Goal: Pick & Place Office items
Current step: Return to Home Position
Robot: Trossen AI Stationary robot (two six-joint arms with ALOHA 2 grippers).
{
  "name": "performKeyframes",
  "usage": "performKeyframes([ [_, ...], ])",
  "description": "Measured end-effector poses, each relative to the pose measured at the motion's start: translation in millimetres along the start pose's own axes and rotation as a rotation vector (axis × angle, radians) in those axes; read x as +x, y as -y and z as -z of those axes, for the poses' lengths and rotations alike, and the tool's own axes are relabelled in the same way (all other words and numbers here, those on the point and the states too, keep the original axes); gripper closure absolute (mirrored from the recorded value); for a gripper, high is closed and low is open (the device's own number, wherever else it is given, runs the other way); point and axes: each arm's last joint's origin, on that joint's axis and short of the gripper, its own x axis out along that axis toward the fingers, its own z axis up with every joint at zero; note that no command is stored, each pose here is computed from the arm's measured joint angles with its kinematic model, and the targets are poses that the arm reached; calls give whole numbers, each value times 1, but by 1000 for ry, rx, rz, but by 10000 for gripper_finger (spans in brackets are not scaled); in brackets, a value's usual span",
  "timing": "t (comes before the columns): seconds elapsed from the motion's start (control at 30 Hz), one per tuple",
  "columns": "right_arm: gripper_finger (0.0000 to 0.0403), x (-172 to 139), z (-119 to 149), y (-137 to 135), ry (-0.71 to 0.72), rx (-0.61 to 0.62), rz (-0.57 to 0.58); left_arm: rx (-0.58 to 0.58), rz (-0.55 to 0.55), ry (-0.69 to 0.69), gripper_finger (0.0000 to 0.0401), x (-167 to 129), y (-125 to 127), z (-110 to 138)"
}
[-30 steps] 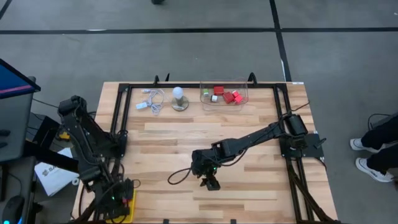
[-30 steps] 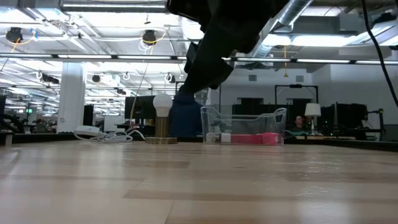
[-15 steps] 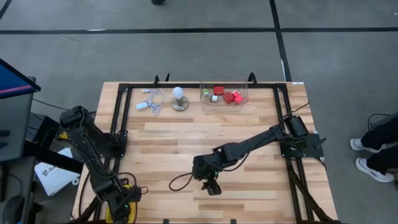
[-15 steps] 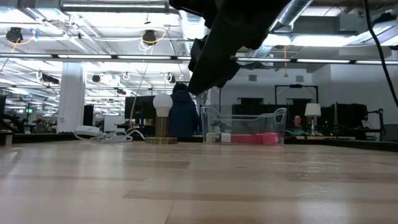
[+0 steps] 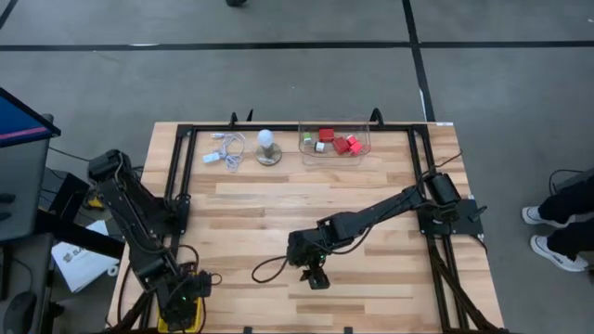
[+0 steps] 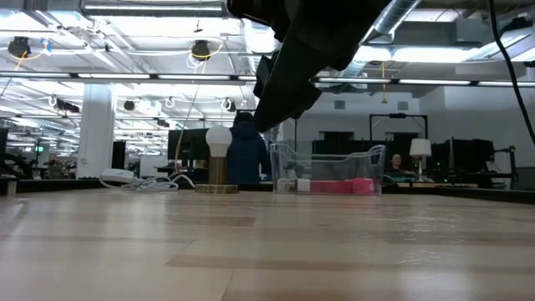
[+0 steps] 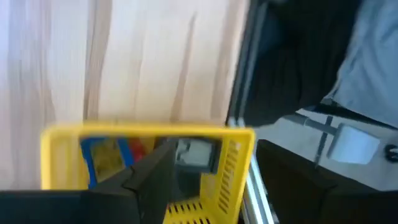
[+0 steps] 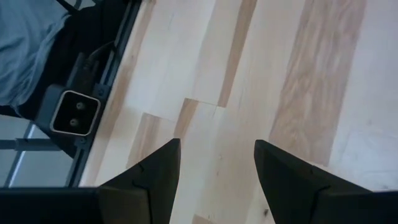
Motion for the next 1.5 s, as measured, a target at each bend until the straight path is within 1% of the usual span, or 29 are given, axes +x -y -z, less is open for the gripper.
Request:
performKeyframes([
  [0.1,205,0,1,1,-7,-9,20,126,28,107,173,-9,2,-3],
  [0.17,205,-3,2,4,-23,-9,29,215,38,213,176,-18,4,-6],
  [0.23,205,-10,1,6,-25,-6,40,272,-6,313,183,-25,1,-8],
  [0.3,205,-24,1,8,-19,-14,68,318,-88,382,191,-33,-6,-5],
  [0.37,205,-41,2,9,24,-25,98,343,-146,438,197,-39,-17,2],
  [0.4,205,-51,6,10,41,-24,116,349,-157,460,200,-41,-24,7],
  [0.5,205,-79,23,11,148,-32,145,343,-143,555,205,-44,-48,22],
  [0.6,205,-104,49,9,318,-28,180,345,-124,708,207,-39,-77,31],
  [0.7,205,-123,76,9,485,-11,198,380,-118,848,207,-32,-103,23],
  [0.77,205,-133,89,8,588,-7,201,410,-106,928,206,-29,-118,8],
  [0.8,204,-136,95,7,618,-6,205,439,-81,952,205,-29,-124,0],
  [0.9,199,-140,108,7,651,3,232,528,-7,1030,204,-37,-145,-23],
  [0.97,196,-140,112,5,654,1,238,559,17,1058,204,-46,-160,-35],
  [1.1,195,-133,117,-2,648,-19,245,579,73,1049,214,-61,-187,-44],
  [1.2,197,-127,123,-9,651,-34,248,576,81,1057,224,-70,-201,-40],
  [1.27,199,-123,127,-14,658,-42,261,568,94,1061,232,-75,-206,-32],
  [1.33,200,-121,130,-17,677,-51,265,589,116,1107,238,-78,-208,-25],
  [1.4,200,-118,134,-18,693,-47,275,626,110,1163,246,-76,-211,-17],
  [1.5,201,-115,140,-19,714,-33,277,670,103,1231,257,-64,-219,-6],
])
